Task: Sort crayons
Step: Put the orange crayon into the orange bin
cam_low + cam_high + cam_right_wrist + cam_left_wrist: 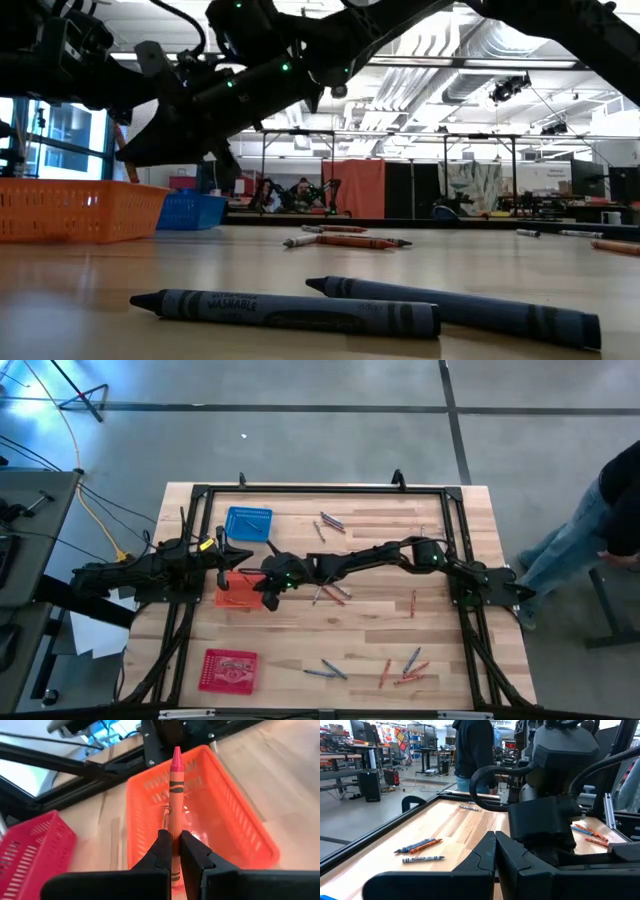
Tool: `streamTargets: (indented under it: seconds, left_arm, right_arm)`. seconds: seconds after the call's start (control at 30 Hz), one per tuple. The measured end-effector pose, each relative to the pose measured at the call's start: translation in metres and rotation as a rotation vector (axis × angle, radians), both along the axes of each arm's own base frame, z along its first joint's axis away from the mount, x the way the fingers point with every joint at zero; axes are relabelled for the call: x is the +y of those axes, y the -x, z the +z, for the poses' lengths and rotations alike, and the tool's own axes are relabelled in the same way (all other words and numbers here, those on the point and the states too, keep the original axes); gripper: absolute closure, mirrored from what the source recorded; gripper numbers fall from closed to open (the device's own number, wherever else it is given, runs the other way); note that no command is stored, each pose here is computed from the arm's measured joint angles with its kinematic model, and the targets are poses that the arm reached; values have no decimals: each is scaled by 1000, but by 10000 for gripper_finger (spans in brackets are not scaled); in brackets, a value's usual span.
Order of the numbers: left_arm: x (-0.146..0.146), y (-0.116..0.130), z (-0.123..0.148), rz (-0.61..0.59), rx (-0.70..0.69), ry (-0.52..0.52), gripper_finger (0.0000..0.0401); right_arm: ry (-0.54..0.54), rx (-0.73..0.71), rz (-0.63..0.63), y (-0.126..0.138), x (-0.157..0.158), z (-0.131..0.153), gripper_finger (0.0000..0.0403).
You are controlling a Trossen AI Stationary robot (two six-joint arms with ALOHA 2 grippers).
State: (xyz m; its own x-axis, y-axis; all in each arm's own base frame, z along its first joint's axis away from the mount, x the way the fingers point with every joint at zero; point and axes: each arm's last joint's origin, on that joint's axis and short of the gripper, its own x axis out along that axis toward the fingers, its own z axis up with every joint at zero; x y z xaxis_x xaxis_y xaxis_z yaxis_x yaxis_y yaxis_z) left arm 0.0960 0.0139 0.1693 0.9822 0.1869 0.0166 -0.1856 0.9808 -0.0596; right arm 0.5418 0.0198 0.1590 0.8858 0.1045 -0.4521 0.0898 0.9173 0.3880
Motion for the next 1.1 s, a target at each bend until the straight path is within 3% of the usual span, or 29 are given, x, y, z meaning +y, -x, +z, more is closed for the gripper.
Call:
streamTargets:
  seconds: [0.27,0.43,0.8,1.1]
  left_arm:
    - [0,0,0,0,0,0,400]
    - [0,0,0,0,0,0,400]
    - [0,0,0,0,0,0,400]
    - [0,0,0,0,0,0,400]
  right_arm:
    - [47,13,-3,-1,1,-1,398]
    - [26,2,-6,-4,1,-14,398]
    - [28,-33,3,-6,0,-14,395]
    - [37,-43,11,-6,0,-13,316]
